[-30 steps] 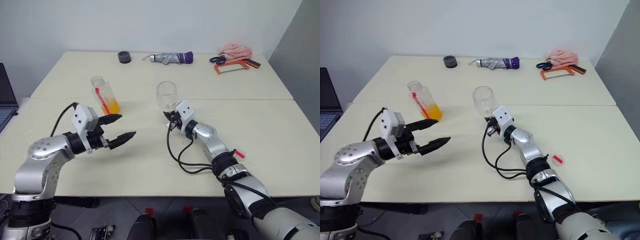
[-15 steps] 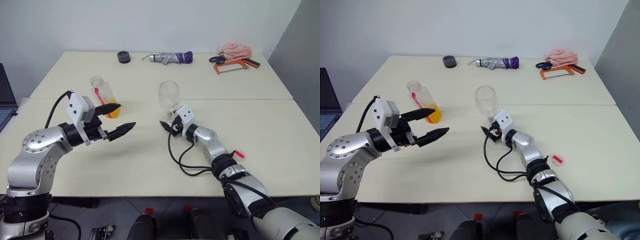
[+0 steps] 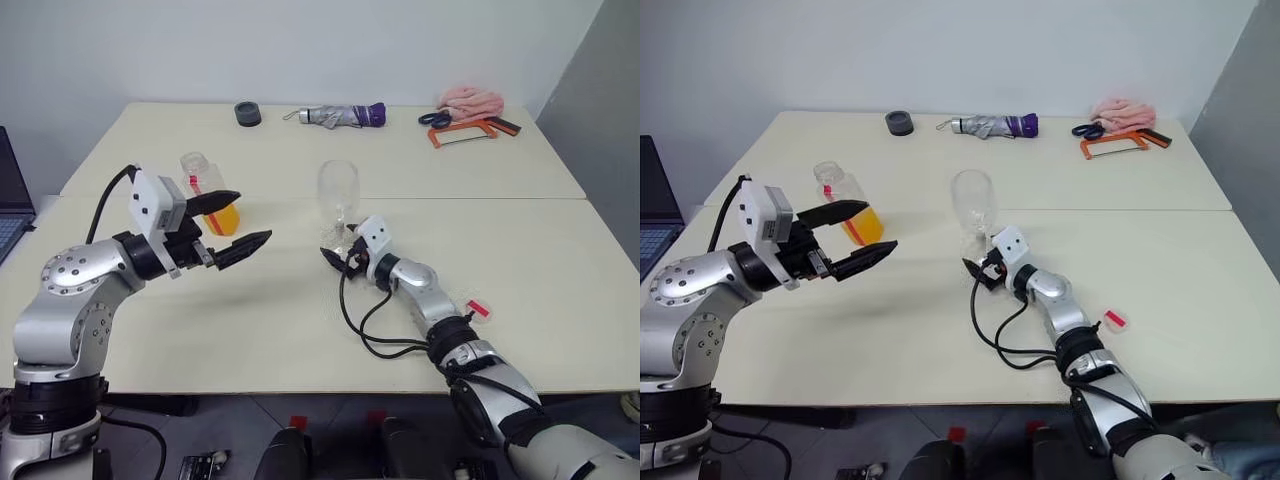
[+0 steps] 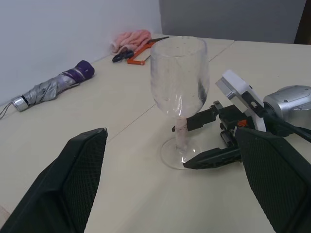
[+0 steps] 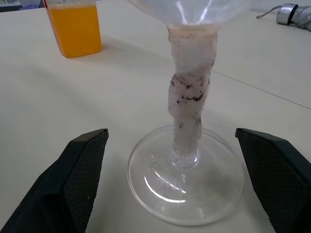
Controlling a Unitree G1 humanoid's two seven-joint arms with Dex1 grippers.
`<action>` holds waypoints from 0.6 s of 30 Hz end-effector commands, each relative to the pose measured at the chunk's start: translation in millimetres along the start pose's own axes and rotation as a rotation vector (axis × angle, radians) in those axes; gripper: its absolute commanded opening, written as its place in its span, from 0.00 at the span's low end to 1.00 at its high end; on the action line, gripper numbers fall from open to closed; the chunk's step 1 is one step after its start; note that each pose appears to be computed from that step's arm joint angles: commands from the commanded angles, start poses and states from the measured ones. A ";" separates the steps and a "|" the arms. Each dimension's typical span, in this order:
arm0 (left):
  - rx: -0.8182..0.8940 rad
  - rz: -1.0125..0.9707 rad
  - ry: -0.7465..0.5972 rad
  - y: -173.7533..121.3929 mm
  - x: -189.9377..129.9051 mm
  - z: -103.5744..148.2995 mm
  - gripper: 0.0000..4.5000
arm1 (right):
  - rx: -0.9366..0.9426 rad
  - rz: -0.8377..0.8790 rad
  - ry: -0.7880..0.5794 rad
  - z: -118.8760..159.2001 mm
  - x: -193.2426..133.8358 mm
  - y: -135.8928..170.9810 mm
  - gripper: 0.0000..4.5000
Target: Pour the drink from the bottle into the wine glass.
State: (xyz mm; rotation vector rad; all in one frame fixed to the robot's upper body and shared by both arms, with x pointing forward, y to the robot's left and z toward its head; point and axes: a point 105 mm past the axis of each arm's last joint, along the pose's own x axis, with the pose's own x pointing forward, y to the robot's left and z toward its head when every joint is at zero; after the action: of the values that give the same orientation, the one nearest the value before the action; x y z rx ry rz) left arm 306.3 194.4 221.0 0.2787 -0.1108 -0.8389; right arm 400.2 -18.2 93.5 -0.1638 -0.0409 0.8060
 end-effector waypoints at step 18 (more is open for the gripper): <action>-0.050 0.130 -0.003 1.6 -6.8 -25.6 1.00 | -0.186 0.258 0.022 25.1 -88.1 33.6 0.99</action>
State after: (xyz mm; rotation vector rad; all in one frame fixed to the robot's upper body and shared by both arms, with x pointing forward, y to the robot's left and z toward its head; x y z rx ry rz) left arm 307.6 200.6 192.8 0.2030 -0.0799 -0.7531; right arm 321.5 -63.3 93.3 -0.3577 0.0035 1.0097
